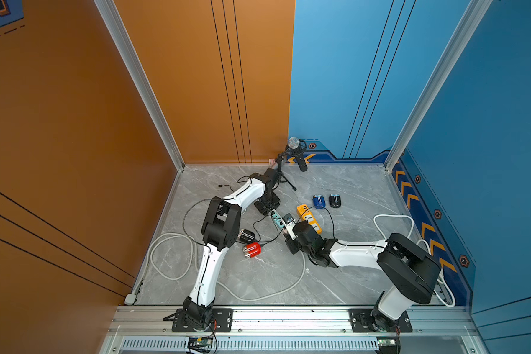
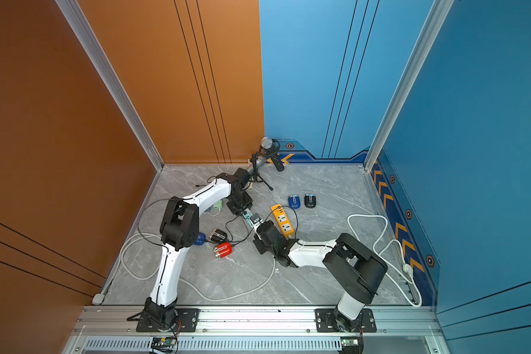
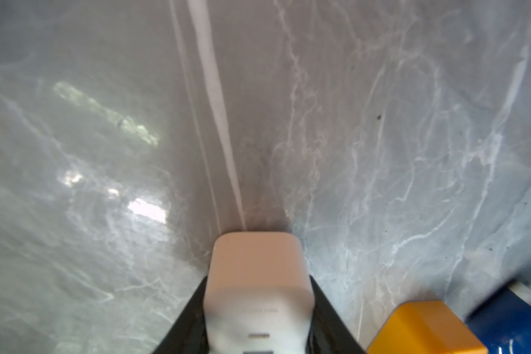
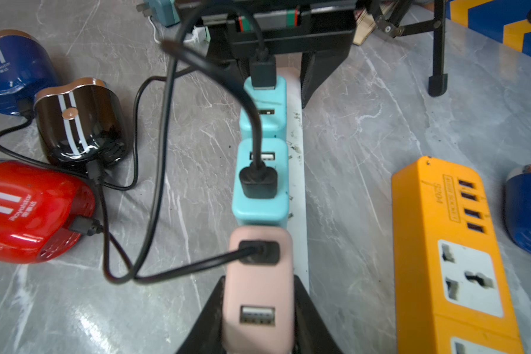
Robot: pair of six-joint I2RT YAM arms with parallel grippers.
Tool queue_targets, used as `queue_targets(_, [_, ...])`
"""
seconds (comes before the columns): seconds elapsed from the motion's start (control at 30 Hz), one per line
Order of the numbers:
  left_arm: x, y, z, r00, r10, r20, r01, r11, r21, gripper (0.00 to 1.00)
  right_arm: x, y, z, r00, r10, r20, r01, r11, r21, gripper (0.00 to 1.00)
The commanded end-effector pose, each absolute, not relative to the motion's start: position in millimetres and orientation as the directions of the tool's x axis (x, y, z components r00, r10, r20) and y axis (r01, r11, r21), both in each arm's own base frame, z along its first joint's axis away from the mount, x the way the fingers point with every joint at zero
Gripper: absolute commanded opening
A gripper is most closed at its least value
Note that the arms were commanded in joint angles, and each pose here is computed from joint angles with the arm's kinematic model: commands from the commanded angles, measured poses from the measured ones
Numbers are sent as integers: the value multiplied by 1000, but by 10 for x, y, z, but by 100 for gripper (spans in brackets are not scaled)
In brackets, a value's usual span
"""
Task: Unplug the electric shaver
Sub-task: Remove the plug from the socket.
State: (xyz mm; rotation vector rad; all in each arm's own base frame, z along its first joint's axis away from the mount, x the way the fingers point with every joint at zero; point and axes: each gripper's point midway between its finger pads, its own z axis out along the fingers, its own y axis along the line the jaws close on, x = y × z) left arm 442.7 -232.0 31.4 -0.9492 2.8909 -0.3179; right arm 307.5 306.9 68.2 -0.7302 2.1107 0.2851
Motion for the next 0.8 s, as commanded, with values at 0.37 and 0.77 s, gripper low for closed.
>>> queue_targets(0.37, [4273, -2390, 9, -809, -587, 13, -582, 800, -146, 29, 3115, 3244, 1228, -291, -401, -868, -583, 794, -171, 28])
queue_targets(0.77, [4250, -2393, -9, -811, -585, 13, -580, 802, -138, 28, 3051, 3272, 1227, -316, -352, -881, -591, 799, -107, 28])
